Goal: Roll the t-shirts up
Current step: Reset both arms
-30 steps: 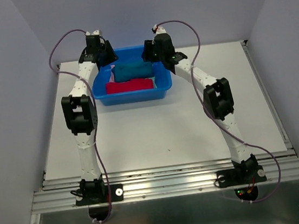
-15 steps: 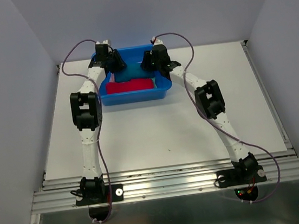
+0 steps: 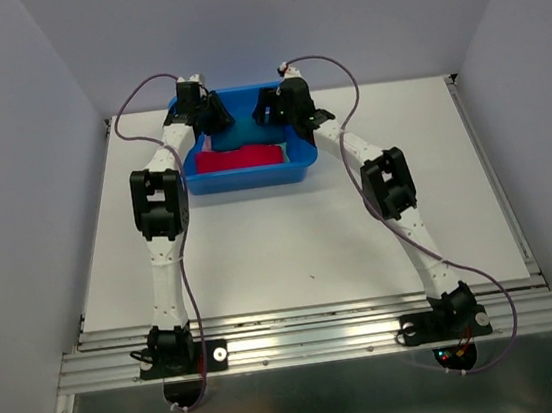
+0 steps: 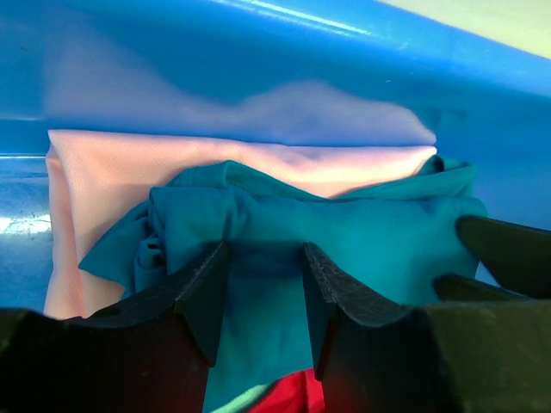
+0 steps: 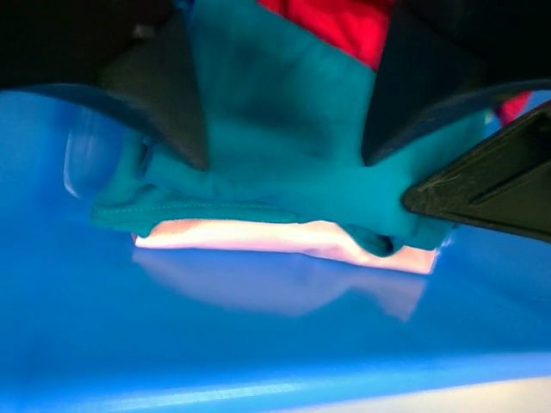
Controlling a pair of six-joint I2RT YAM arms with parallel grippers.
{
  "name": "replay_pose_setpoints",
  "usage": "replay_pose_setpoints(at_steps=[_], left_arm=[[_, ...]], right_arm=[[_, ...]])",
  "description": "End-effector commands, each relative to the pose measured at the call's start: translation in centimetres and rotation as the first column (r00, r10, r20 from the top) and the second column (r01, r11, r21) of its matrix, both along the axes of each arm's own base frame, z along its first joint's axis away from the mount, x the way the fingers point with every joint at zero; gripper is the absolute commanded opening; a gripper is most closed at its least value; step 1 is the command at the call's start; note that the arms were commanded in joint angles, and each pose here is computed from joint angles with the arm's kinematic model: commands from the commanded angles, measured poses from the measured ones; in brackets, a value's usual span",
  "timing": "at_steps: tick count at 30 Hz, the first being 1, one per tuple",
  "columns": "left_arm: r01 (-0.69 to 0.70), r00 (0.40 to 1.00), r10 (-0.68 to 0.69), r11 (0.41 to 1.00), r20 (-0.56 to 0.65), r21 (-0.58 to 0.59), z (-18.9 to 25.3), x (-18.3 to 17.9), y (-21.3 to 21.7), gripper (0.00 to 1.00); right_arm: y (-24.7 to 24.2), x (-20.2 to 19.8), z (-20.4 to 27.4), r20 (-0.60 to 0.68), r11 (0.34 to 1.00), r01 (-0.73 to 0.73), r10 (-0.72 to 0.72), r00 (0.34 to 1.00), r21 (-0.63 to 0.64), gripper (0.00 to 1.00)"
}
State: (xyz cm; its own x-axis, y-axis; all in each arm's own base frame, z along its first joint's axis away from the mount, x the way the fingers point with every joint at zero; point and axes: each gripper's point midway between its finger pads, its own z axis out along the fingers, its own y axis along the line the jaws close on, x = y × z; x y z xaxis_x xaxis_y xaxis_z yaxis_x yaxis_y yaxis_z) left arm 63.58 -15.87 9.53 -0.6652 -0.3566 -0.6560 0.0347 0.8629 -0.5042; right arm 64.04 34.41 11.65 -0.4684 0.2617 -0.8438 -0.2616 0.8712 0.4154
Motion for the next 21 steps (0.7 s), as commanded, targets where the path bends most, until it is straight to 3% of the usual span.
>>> replay_pose_setpoints(at_steps=[1,4,6,7,10,12,14,15,16,17,21], left_arm=[[0.032,0.981,-0.027,0.999,0.194,-0.023,11.3,-0.3,-0.7,0.51],[0.037,0.971,-0.029,0.999,0.238,-0.028,14.7,-1.6,-0.7,0.56],[0.039,0.963,-0.03,0.999,0.267,-0.027,17.1,-2.9,-0.6,0.64],[0.035,0.96,-0.028,0.999,0.278,-0.019,17.9,-3.4,-0.4,0.72],[0.025,0.949,-0.024,1.0,0.314,0.0,20.8,-5.9,0.2,0.8],[0.018,0.943,-0.02,1.0,0.333,0.009,22.4,-8.2,0.7,0.8],[0.006,0.952,-0.014,1.0,0.305,0.027,21.1,-9.9,1.2,0.81],[-0.012,0.937,0.003,1.0,0.348,0.025,23.2,-11.3,1.7,0.81],[-0.022,0.936,0.011,0.999,0.353,0.026,23.4,-12.0,1.9,0.81],[-0.031,0.936,0.02,0.999,0.352,0.027,23.4,-13.2,2.3,0.81],[-0.063,0.94,0.042,0.997,0.337,0.051,23.1,-15.7,3.5,0.81]], right_arm=[[-0.8,-0.3,12.6,0.191,0.996,-0.005,-0.013,0.982,0.091,0.85],[-1.9,-1.5,15.2,0.191,0.996,0.018,-0.034,0.981,0.084,0.99],[-3.1,-2.6,17.8,0.203,0.995,0.048,-0.065,0.977,0.086,1.0],[-4.0,-3.0,16.8,0.167,0.995,0.086,-0.094,0.982,0.058,1.0],[-6.6,-5.2,17.6,0.112,0.985,0.173,-0.174,0.978,0.018,1.0],[-9.3,-7.3,19.1,0.082,0.966,0.26,-0.259,0.962,-0.005,1.0],[-11.4,-9.1,17.1,0.03,0.944,0.323,-0.322,0.946,-0.066,1.0],[-13.3,-10.2,16.8,0.019,0.916,0.388,-0.388,0.922,-0.1,1.0],[-14.8,-11.9,18.7,0.036,0.901,0.424,-0.423,0.906,-0.088,1.0],[-16.1,-13.3,16.2,-0.002,0.882,0.448,-0.453,0.891,-0.146,1.0],[-20.8,-19.1,14.3,-0.029,0.815,0.538,-0.556,0.831,-0.216,1.0]])
